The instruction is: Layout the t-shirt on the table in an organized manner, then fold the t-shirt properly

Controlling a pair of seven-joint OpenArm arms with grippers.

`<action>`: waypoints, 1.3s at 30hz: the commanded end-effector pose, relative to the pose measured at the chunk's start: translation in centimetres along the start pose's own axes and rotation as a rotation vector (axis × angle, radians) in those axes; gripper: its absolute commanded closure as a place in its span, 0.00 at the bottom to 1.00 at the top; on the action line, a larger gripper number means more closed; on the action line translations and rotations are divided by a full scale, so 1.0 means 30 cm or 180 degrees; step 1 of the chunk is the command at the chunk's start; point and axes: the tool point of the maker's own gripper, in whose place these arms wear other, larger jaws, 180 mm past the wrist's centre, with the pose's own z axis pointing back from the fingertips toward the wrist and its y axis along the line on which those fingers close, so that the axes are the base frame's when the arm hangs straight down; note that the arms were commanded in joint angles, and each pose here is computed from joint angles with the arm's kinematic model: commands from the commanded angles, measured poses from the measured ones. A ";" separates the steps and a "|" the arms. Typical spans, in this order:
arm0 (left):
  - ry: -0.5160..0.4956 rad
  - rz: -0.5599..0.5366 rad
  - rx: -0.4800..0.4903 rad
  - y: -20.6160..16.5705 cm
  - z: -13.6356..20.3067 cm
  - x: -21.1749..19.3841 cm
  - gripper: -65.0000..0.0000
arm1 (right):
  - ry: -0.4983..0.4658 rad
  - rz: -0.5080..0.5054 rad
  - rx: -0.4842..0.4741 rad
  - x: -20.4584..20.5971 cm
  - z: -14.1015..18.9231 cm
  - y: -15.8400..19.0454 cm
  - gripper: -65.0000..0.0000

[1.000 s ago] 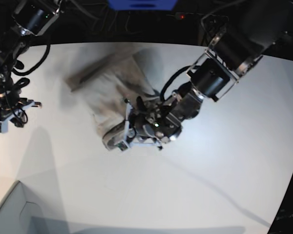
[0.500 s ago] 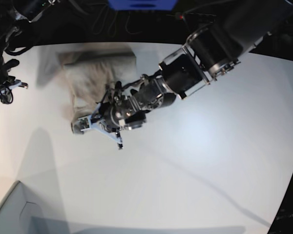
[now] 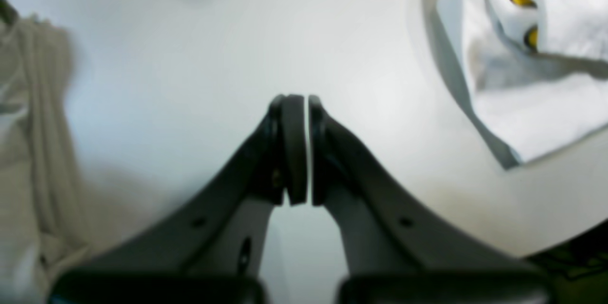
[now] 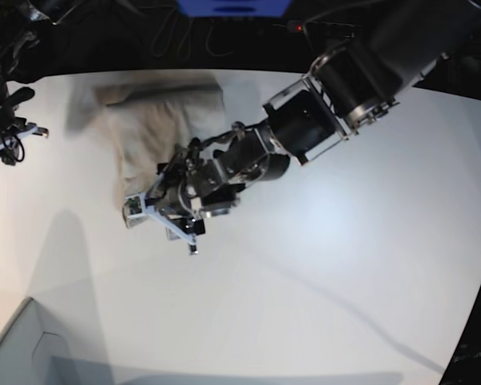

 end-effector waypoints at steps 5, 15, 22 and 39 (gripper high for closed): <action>-0.0323 -0.0173 0.0314 0.134 0.086 0.179 0.46 | -0.0159 0.0094 -0.0035 0.037 0.050 -0.002 1.00; -0.0010 0.0118 0.0941 0.387 0.280 0.063 0.47 | -0.0179 0.0167 0.0143 0.019 0.136 0.146 1.00; 0.0598 0.1781 0.1686 0.468 0.636 -0.448 0.50 | -0.0103 0.0383 0.0780 -0.015 0.157 0.398 1.00; 0.1472 0.3469 0.2106 -0.116 0.958 -1.143 0.65 | 0.0197 0.0321 0.1456 -0.141 0.114 0.642 1.00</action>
